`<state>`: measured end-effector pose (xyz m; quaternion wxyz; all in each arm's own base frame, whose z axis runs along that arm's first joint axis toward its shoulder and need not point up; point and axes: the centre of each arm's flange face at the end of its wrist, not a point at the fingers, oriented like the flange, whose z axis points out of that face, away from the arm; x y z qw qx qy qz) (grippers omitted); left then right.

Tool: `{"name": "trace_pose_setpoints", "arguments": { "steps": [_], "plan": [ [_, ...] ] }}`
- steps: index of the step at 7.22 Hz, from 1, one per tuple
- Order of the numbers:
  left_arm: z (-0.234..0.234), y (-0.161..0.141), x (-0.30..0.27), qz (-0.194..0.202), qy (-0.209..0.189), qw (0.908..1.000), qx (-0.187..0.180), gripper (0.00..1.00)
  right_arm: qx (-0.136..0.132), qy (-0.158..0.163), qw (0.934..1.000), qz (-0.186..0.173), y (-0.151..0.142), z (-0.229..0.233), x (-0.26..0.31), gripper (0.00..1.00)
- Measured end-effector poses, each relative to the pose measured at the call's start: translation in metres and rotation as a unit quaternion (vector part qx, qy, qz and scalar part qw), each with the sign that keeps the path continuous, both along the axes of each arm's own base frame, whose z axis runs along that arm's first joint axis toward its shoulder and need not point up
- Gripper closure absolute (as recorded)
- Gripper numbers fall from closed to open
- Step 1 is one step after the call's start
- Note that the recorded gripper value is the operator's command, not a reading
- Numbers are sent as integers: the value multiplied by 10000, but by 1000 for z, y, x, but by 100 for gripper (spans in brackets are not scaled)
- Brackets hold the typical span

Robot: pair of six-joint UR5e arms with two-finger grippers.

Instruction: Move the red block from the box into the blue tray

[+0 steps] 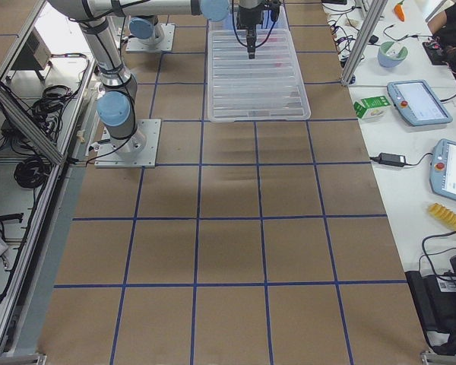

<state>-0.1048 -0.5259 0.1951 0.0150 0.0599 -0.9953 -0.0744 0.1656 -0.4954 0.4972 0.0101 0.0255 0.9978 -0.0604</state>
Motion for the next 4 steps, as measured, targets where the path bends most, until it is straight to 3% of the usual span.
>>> {"name": "trace_pose_setpoints", "arguments": {
  "steps": [2, 3, 4],
  "plan": [
    [-8, -3, 1, 92, -28, 9999, -38, 79, 17, 32, 10000, 11, 1, -1, 0, 0],
    [-10, -3, 1, 173, -47, 9998, -34, 100, 29, 34, 10000, 11, 1, -2, 0, 0],
    [-8, -5, 1, 213, -57, 9997, -55, 100, 37, 35, 10000, 11, 1, -3, 0, 0]
  ]
}}
